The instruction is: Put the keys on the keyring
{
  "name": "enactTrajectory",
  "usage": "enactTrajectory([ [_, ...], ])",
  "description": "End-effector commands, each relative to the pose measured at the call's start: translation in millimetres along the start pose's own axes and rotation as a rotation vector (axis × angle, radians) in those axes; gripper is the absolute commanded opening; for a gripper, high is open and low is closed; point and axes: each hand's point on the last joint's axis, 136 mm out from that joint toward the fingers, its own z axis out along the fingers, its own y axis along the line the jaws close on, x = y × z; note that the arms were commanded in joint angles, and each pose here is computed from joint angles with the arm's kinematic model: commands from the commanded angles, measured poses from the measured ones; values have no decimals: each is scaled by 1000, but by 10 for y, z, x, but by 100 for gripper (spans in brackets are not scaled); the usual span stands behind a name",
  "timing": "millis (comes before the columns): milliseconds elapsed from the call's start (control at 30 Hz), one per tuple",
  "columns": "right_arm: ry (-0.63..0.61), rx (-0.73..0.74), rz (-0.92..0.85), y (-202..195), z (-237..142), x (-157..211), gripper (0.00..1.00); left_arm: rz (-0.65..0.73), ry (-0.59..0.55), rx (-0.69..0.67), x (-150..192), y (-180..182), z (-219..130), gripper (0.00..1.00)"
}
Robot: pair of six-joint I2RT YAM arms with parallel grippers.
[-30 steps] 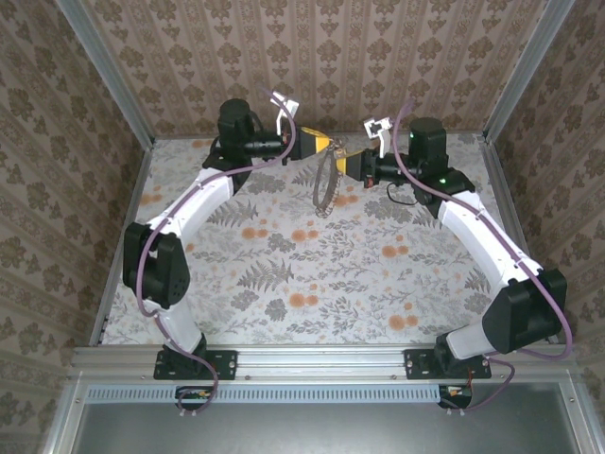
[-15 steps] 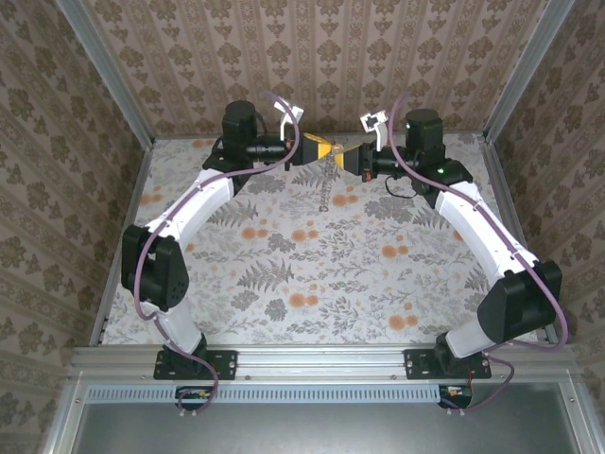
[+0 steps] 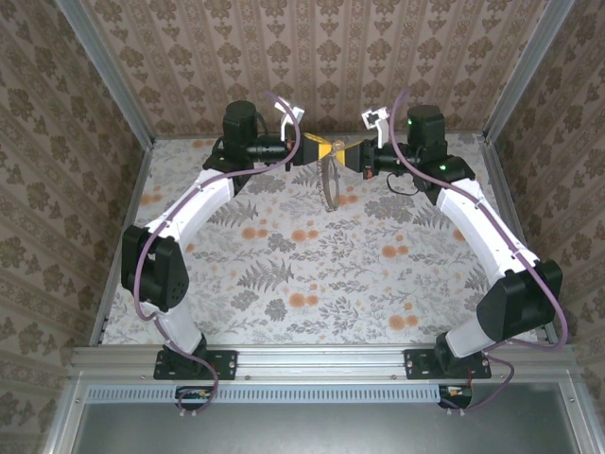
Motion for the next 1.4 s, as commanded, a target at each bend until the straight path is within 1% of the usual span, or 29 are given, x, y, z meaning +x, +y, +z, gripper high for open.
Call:
enactTrajectory([
  [0,-21,49,-11,-76,-126,-35,0,83,-18,33,-184,-282,-84,0],
  [467,1,42,3,-88,-151,79,0,86,-28,25,-216,-270,-109,0],
  [667,-15,31,0,-65,-144,-18,0,81,-27,27,-207,-266,-108,0],
  [967,-46,-26,3,27,-98,-220,0,74,-21,40,-177,-271,-69,0],
  [1167,-43,-21,4,9,-79,-210,0,69,-21,34,-167,-252,-65,0],
  [1300,-39,-8,9,-29,-69,-197,0,58,-34,7,-180,-185,-88,0],
  [1333,-41,-8,7,-32,-65,-204,0,54,-38,0,-179,-164,-103,1],
  [1367,-39,-8,10,-44,-56,-203,0,49,-45,-6,-185,-149,-108,6],
])
